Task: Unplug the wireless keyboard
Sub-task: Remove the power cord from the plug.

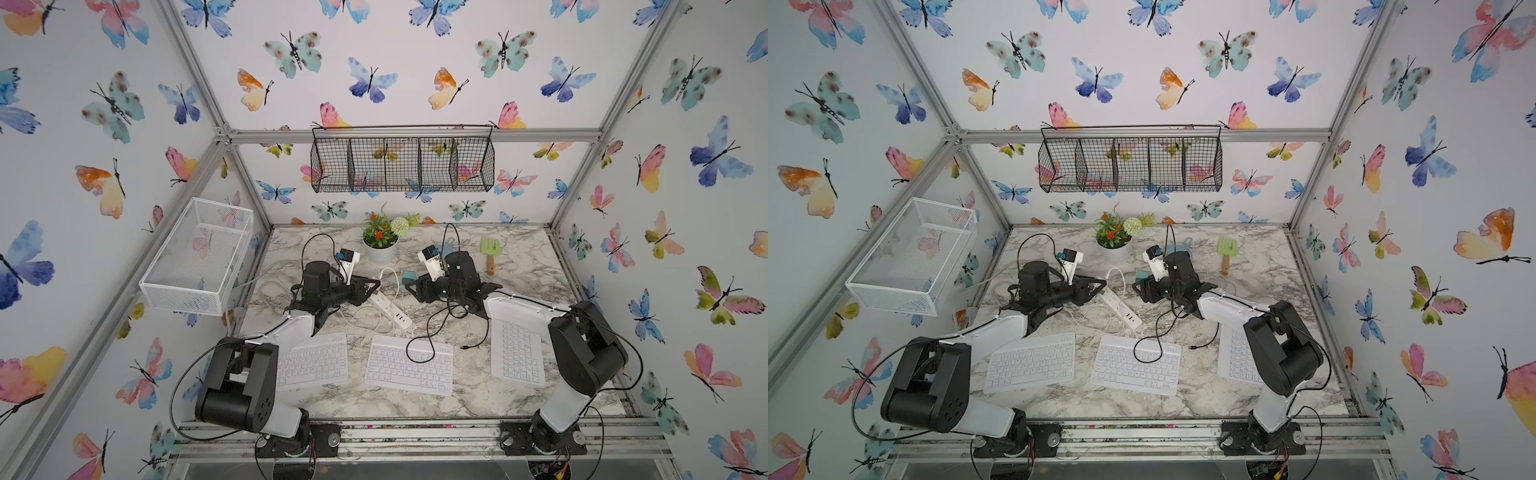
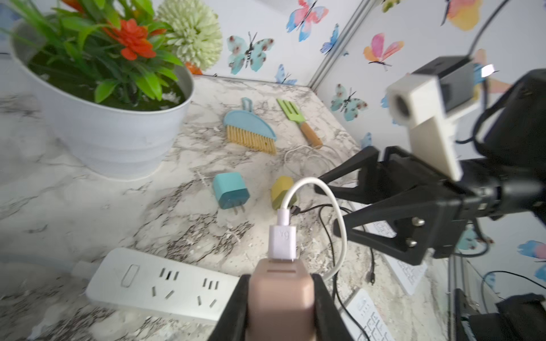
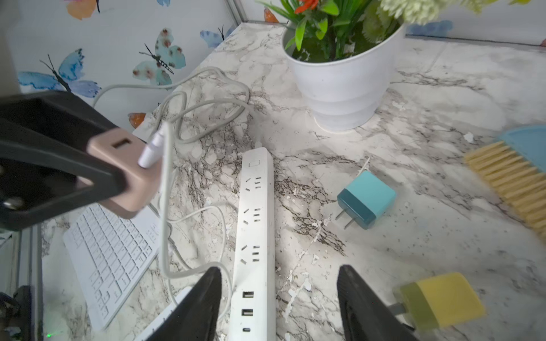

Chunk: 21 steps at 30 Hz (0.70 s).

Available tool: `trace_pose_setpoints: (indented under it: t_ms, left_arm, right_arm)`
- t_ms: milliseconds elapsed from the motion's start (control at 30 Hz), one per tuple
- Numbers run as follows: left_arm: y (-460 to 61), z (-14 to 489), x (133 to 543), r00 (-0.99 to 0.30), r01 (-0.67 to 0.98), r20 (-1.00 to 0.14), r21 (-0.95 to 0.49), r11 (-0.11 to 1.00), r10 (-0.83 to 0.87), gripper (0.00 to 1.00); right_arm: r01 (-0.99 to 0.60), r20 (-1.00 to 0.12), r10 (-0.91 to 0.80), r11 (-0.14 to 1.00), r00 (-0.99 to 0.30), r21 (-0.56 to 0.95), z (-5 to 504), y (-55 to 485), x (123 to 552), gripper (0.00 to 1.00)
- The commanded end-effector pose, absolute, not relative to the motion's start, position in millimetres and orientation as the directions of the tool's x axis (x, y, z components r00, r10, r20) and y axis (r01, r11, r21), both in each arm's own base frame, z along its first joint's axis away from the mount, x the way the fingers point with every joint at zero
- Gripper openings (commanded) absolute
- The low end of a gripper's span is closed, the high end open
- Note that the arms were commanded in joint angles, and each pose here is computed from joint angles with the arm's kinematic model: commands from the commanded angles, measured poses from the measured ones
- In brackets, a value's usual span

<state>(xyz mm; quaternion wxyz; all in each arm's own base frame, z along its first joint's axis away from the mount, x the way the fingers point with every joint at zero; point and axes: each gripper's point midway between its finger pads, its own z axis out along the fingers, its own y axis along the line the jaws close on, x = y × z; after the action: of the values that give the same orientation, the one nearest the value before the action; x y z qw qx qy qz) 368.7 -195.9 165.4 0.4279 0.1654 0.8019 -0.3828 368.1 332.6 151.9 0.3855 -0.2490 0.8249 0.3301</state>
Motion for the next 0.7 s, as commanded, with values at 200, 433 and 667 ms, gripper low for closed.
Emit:
trace_pose_setpoints:
  t_ms: [200,433,667]
  left_arm:
    - [-194,151,384,-0.545,0.498,-0.837,-0.292,0.817,0.033,0.00]
    - [-206,155,380,-0.524,0.519,-0.850,-0.278,0.808,0.044,0.00]
    - [-210,164,374,-0.498,0.543,-0.867,-0.285,0.790,0.029,0.00]
  right_arm:
    - [-0.562,-0.690,0.094,0.508,-0.718,0.653,219,361,352,0.57]
    - [-0.489,-0.574,0.116,0.408,-0.810,0.771,220,388,335,0.53]
    - [-0.436,-0.514,0.121,0.389,-0.849,0.811,199,399,336,0.49]
